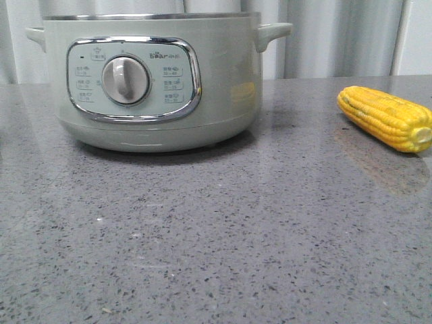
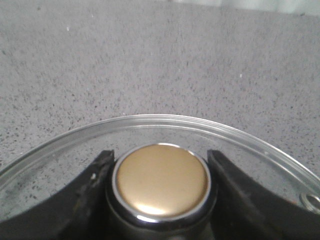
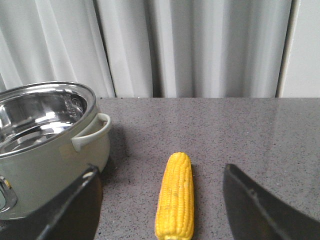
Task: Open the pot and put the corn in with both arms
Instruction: 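Lower the right gripper around the yellow corn cob and close it, then lift the corn with the right gripper and carry it over the open pot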
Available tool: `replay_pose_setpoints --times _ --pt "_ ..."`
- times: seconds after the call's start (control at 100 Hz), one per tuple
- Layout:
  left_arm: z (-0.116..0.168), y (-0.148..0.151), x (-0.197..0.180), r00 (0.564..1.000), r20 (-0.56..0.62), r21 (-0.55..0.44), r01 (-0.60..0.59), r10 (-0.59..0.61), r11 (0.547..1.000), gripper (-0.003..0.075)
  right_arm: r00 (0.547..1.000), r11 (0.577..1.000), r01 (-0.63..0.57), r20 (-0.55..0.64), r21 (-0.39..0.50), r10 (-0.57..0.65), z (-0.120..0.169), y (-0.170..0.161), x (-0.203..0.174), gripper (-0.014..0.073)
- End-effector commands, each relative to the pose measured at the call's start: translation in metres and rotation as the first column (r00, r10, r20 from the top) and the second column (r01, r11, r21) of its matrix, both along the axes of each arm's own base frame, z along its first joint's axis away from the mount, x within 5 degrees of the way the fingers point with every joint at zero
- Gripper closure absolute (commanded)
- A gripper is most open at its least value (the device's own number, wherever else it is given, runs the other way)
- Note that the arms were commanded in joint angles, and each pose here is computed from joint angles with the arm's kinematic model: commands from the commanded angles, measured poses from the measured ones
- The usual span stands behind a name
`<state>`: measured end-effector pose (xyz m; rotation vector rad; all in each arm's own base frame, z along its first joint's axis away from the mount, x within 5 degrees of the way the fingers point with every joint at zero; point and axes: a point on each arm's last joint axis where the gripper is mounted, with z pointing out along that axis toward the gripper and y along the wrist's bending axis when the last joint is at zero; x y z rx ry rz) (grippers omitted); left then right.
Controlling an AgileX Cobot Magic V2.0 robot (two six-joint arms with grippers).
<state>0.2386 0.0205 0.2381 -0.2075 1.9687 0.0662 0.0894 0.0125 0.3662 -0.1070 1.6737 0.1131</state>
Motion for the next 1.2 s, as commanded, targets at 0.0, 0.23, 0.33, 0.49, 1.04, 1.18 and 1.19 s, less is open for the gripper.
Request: replay_pose_setpoints --times 0.0,0.23,0.33,0.49,1.04,1.18,1.19 --pt "0.017 0.002 0.007 0.994 0.106 0.017 -0.024 0.022 1.0 0.0558 0.997 1.0 0.01 0.082 0.008 -0.011 0.013 -0.001 0.001 0.0168" --pt "-0.001 0.0 0.013 1.0 0.006 0.001 -0.005 0.005 1.0 0.0493 0.997 1.0 0.01 0.082 0.008 -0.011 0.013 -0.001 0.001 0.0168" --pt "-0.001 0.0 0.013 1.0 -0.001 -0.001 -0.003 0.003 1.0 0.0372 0.997 1.0 0.01 0.079 0.008 -0.011 0.013 -0.001 0.002 0.0168" --pt "0.006 0.0 0.009 1.0 0.029 0.0 -0.004 0.004 1.0 0.0262 1.0 1.0 -0.006 0.016 0.02 0.005 0.009 0.002 0.019 0.0168" --pt "0.116 -0.011 -0.105 0.87 0.49 0.013 0.059 -0.058 0.998 0.0259 0.799 0.987 -0.128 -0.599 -0.092 0.048 -0.032 0.027 0.203 0.0168" --pt "0.127 -0.016 -0.14 0.827 0.555 0.026 0.093 -0.092 0.995 0.0259 0.704 0.985 -0.153 -0.708 -0.085 0.048 -0.056 0.032 0.234 0.0168" --pt "0.127 -0.016 -0.142 0.825 0.558 0.027 0.094 -0.093 0.995 0.0259 0.7 0.984 -0.154 -0.712 -0.085 0.048 -0.057 0.032 0.235 0.0168"
